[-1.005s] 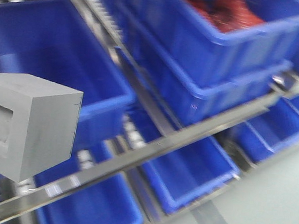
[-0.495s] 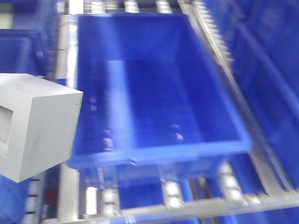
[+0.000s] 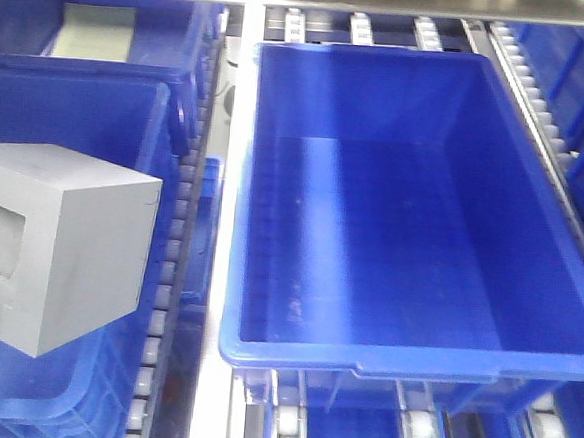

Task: Sort gray base to blue bin
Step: 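Turn the base to face the empty blue bin on the roller rack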

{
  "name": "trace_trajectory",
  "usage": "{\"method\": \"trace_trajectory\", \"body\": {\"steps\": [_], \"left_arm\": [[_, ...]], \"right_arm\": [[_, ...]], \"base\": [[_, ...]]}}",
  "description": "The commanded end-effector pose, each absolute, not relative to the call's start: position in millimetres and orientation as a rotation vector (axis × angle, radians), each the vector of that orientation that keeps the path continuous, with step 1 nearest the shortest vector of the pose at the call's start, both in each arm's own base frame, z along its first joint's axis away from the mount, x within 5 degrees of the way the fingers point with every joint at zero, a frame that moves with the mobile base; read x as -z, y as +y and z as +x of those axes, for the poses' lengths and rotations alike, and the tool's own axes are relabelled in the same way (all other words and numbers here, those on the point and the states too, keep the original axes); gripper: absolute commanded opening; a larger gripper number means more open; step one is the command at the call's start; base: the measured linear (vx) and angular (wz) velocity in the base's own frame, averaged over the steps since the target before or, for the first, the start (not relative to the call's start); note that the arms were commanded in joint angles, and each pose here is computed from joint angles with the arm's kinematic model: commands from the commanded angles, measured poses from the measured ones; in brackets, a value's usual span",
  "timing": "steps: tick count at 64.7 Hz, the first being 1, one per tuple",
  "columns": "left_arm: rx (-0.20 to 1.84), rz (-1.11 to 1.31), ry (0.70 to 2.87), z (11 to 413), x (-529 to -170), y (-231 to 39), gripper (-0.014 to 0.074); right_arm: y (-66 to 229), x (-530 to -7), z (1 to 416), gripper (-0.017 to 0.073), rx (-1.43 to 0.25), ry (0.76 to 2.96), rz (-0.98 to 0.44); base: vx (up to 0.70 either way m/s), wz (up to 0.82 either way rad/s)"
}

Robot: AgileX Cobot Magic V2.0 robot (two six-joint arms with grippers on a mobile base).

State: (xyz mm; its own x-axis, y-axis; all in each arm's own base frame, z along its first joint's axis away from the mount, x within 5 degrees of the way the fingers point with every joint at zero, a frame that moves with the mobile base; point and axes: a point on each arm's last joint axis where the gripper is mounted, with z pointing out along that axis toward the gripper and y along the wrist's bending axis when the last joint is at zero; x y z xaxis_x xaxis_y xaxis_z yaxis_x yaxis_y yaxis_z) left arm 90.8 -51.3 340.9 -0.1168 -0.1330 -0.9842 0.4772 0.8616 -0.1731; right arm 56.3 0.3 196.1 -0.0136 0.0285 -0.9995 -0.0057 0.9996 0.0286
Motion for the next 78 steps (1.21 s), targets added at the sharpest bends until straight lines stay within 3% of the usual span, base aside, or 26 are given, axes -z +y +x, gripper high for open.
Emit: {"method": "trace_trajectory", "body": {"steps": [1, 78], "left_arm": [[0.577, 0.258, 1.47, 88.3, -361.5, -51.7, 0.0004], [0.591, 0.255, 1.424, 90.7, -365.4, -53.9, 0.0004]], "right_arm": [[0.2, -203.2, 55.6, -0.0004, -0.017, 1.501, 0.011], [0.2, -203.2, 55.6, -0.0004, -0.017, 1.501, 0.011]], "base": [[0.05, 0.18], [0.0, 0.01]]}}
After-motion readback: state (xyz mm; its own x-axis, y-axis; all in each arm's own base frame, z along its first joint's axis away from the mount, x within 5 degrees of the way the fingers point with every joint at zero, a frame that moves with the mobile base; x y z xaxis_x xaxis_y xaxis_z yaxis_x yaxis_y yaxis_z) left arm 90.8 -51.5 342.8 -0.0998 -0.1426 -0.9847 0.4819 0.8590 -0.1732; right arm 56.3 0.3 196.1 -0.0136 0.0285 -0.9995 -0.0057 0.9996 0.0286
